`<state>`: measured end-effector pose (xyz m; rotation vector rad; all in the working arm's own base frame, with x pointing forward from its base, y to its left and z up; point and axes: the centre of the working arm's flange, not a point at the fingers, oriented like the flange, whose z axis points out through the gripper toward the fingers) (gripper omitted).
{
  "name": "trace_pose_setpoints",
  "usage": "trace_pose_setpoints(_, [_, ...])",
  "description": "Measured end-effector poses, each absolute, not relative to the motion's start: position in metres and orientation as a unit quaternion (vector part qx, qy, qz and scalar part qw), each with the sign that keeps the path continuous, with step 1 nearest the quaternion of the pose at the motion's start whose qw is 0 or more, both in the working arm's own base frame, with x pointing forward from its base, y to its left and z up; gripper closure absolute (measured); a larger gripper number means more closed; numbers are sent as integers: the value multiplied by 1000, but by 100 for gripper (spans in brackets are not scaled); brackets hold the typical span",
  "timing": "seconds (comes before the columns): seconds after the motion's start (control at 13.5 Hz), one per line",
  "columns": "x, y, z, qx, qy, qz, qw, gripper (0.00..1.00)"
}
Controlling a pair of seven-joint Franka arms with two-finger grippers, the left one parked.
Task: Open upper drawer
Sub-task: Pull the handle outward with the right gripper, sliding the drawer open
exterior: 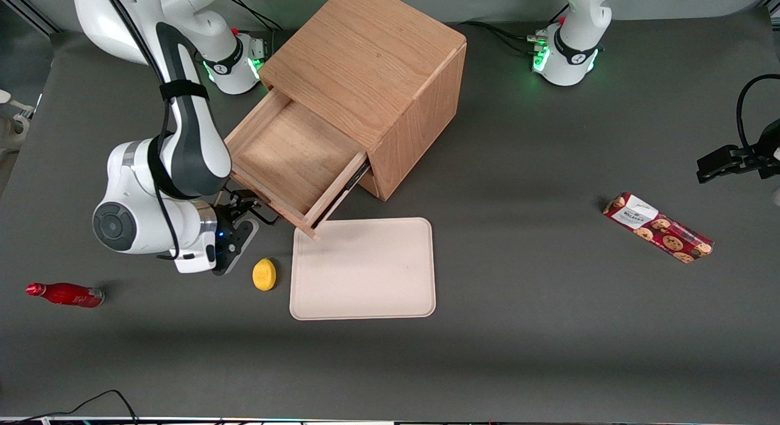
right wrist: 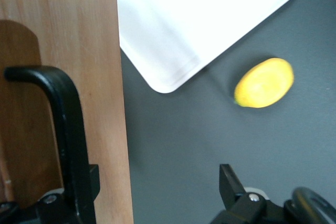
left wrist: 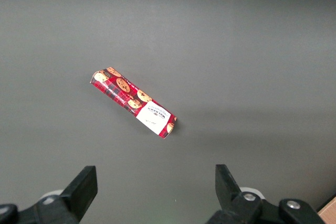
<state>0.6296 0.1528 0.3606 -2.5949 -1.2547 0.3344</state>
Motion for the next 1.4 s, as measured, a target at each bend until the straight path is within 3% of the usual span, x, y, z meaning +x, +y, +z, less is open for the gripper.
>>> trace_pose_setpoints(1.18, [651, 138, 367, -888, -437, 97, 109, 0])
trace_pose_setpoints(1.4, [649, 136, 374, -886, -435, 110, 115, 0])
